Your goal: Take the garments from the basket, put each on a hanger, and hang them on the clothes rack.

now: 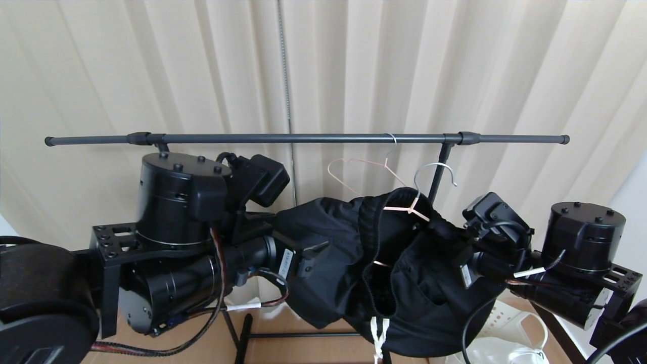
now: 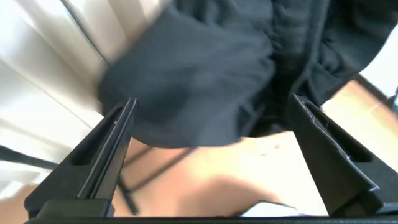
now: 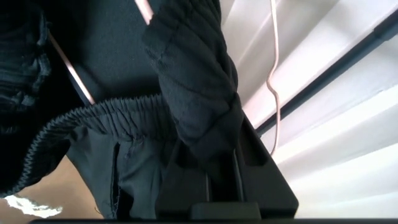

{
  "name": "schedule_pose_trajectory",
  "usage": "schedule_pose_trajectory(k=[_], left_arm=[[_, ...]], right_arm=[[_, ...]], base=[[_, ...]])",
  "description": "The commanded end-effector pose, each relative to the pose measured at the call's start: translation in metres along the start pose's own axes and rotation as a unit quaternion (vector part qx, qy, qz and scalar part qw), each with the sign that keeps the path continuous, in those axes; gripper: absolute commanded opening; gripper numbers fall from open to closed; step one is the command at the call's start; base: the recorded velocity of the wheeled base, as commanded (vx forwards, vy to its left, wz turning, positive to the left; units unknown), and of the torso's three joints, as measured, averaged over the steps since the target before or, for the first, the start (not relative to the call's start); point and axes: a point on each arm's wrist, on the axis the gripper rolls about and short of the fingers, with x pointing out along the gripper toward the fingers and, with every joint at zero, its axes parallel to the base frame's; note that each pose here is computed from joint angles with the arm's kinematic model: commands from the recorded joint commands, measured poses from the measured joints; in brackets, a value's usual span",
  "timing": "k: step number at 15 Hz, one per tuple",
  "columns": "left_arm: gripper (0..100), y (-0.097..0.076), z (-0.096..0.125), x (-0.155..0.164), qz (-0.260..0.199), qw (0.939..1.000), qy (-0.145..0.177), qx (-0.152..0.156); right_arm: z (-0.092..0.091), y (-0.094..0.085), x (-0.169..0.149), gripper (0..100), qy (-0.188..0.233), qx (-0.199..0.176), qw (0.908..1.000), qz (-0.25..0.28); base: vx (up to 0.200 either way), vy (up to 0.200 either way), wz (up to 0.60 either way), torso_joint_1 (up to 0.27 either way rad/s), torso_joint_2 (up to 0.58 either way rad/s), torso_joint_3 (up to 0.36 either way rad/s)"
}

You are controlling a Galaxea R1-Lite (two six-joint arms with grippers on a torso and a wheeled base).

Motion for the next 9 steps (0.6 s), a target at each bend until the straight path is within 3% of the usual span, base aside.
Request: schedule_pose_trajectory(k=[1,3,4,9], left_arm=[[100,0.017,0.007,-0.002,0.009,0.9996,-0.009,0.026],[100,0.026,0.01,-0.001,-0.001,0.9967,0.001,0.081],[100,0.03,0.016,0.001,-0.037,0.9938,0.004,0.105],[100,0.042,0.034,0.027,-0.141,0.9721,0.021,0.186]], right_arm=[[-0.003,-0.001,-0.002,0,0.004,-0.004,1.0,0.001],[-0.006,0.0,-0.003,0,0.009,-0.015,0.9998,0.008],[-0.008,0.001,-0.003,0,0.012,-0.023,0.9996,0.011],[-0.011,0.005,-0.004,0,0.019,-0.03,0.9991,0.021]], base=[[0.0,0.0,0.0,0.0,0.0,0.0],[0.0,0.0,0.0,0.0,0.0,0.0],[0.0,0.0,0.0,0.0,0.0,0.0],[0.0,0.0,0.0,0.0,0.0,0.0]])
